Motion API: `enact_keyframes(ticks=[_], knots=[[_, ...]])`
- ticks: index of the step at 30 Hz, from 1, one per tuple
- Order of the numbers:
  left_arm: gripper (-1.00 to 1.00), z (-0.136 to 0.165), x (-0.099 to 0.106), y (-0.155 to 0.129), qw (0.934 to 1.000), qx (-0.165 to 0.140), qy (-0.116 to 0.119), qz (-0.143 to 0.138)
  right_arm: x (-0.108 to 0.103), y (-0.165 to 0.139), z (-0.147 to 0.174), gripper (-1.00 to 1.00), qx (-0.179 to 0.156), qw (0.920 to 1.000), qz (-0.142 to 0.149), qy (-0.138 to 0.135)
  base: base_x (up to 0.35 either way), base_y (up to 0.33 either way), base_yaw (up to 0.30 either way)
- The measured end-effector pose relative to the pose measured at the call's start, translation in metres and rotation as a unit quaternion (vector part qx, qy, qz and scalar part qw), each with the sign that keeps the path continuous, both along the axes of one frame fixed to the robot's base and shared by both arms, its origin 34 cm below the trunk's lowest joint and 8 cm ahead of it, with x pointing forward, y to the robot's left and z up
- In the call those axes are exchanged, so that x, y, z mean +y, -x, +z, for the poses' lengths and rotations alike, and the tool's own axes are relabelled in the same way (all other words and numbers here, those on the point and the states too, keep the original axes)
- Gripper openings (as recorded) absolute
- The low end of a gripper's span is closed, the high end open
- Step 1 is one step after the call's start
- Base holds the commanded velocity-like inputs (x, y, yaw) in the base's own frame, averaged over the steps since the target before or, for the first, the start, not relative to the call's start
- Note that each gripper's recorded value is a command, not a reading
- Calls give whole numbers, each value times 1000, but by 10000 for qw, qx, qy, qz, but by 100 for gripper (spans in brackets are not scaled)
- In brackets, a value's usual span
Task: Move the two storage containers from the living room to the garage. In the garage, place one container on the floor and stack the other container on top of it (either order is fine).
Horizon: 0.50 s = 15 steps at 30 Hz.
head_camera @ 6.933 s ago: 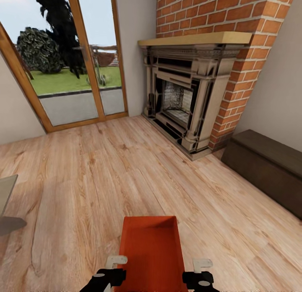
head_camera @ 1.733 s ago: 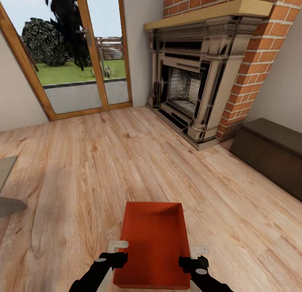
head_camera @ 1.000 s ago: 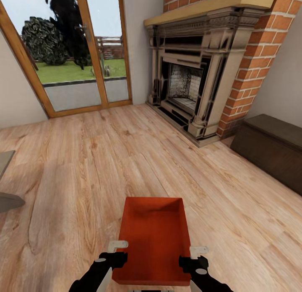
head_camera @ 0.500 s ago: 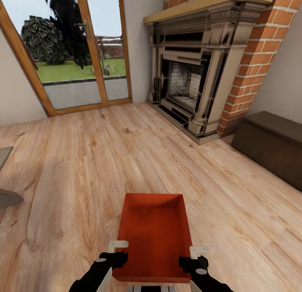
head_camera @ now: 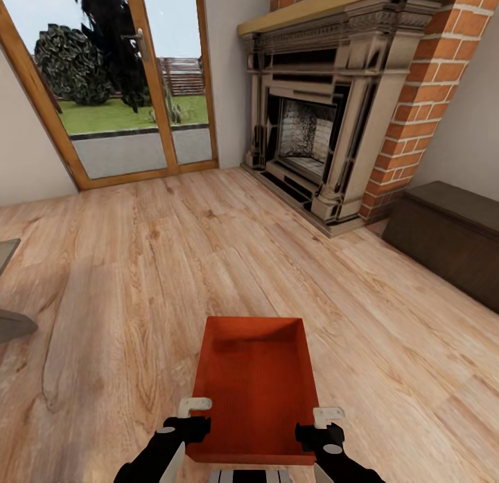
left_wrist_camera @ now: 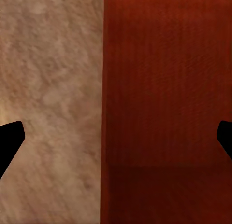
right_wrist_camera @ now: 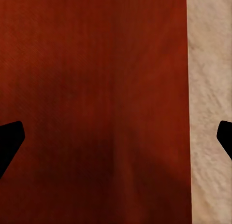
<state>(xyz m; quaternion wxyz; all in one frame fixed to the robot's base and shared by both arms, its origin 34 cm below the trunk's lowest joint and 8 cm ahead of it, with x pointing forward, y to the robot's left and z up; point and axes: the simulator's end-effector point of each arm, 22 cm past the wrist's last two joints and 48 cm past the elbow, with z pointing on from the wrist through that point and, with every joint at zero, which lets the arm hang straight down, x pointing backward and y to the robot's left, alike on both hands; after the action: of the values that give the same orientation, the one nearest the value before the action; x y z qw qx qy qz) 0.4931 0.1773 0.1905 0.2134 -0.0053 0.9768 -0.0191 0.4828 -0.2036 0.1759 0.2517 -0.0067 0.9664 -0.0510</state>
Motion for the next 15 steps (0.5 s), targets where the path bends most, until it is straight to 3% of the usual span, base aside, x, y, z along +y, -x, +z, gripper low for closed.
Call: enact_keyframes(ticks=[15], knots=[[100,0,0,0,10000,-4,-7,-7,0,0,0,100,-1,10000,1,-1,0,0,0]])
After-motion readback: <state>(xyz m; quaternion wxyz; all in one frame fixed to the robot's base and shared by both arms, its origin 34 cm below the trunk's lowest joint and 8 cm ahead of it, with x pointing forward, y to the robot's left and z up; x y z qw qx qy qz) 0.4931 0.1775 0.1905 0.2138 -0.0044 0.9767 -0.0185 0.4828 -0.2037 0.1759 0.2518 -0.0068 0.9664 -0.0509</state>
